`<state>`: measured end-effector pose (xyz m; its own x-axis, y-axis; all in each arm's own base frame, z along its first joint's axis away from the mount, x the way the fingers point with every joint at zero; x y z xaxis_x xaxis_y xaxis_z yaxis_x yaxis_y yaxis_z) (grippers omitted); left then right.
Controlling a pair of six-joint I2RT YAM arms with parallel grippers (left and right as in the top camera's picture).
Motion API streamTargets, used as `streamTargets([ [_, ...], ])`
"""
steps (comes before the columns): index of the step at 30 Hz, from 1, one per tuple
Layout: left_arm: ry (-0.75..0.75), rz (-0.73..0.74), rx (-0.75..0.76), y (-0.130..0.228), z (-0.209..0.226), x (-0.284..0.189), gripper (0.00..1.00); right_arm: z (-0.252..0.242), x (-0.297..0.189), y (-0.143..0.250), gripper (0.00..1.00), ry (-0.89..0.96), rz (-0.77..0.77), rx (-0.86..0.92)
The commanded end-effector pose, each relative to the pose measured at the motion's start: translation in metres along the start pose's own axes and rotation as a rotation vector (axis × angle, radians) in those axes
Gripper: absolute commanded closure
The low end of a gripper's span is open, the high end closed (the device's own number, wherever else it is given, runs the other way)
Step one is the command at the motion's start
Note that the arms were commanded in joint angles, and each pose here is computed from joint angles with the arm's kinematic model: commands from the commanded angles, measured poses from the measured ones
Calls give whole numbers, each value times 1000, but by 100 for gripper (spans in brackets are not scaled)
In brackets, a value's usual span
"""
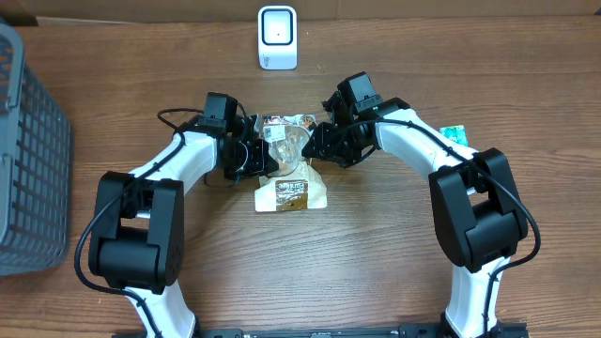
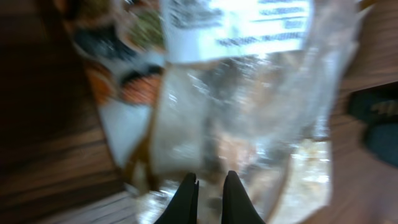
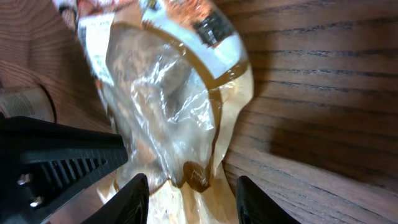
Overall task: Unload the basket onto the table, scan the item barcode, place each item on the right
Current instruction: 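Bring the left gripper in and grasp the snack bag alongside the right, then release with the left gripper and lift the bag toward the scanner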
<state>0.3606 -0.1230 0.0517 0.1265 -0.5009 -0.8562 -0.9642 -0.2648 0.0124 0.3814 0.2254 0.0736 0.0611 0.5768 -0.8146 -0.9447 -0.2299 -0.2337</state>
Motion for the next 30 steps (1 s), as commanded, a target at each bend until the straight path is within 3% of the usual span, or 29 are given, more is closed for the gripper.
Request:
streamTargets([
  [1, -116, -7, 76, -1, 11, 13, 96, -1, -4, -1, 57, 16, -12, -5],
  [6, -140, 73, 36, 7, 28, 39, 96, -9, 6, 12, 57, 20, 28, 32],
  [16, -147, 79, 13, 6, 34, 37, 96, -15, 31, 36, 54, -77, 22, 211],
  [19, -147, 78, 14, 6, 34, 37, 96, -9, 40, 41, 62, -101, 18, 272],
  [30, -149, 81, 12, 7, 35, 37, 96, 19, 55, 33, 59, -114, -49, 205],
])
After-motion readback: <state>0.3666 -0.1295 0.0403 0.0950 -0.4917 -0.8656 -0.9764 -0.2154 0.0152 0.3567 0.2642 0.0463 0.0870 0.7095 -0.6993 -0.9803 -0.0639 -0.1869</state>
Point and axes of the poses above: each gripper's point midway between its finger pads, its own x axis out along the fingers, its own z axis along the line the jaws close on, y = z × x, the point moved 5 cm from there along -x, back along the fingers, and after that the axes turned 15 degrees about -x, right-handed, at the moved point
